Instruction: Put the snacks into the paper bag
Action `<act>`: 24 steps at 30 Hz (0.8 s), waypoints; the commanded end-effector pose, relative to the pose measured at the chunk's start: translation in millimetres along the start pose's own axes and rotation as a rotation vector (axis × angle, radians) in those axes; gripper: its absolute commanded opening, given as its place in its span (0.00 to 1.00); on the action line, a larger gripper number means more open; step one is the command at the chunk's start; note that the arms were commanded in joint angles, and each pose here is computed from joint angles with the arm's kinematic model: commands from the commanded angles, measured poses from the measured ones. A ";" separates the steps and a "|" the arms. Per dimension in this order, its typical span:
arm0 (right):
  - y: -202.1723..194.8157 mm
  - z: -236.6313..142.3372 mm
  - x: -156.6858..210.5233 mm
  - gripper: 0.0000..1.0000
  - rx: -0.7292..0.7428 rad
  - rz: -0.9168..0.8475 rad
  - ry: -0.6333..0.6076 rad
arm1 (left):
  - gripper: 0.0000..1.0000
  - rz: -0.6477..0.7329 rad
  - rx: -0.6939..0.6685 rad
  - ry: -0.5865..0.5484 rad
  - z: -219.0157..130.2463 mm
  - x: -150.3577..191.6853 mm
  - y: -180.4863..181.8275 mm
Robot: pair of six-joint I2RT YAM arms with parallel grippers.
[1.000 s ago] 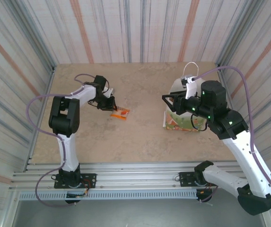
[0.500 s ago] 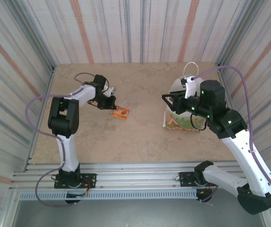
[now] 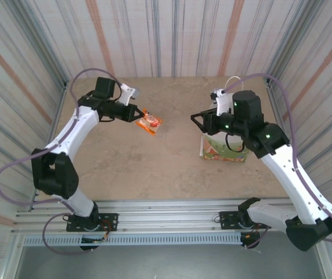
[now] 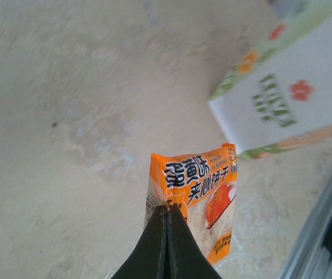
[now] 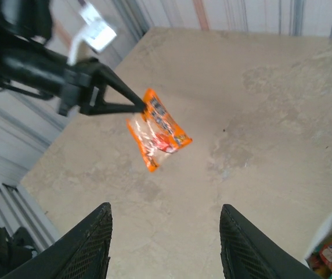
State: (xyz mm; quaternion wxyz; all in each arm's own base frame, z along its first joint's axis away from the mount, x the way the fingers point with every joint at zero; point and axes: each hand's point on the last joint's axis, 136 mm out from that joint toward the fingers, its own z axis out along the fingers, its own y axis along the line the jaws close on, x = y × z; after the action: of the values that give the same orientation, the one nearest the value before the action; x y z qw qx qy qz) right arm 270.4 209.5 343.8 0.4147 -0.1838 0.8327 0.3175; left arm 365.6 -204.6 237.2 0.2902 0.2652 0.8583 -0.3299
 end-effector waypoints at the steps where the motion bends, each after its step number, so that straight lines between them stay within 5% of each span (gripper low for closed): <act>1: 18.5 2.0 -5.1 0.51 -0.085 -0.040 0.039 | 0.00 0.198 0.152 -0.051 -23.8 0.8 -54.3; 10: 42.9 34.4 4.3 0.52 -0.221 -0.036 0.193 | 0.00 0.377 0.283 -0.134 -53.0 0.5 -114.1; 24: 64.4 69.7 19.7 0.48 -0.280 -0.063 0.325 | 0.00 0.393 0.332 -0.181 -55.6 -10.2 -126.5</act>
State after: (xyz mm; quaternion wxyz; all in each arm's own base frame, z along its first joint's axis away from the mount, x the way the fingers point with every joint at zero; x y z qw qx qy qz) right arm 264.0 300.6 319.1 0.2580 -0.2983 0.8315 0.3913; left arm 282.0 -243.0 319.9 0.3696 0.4280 0.7172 -0.4072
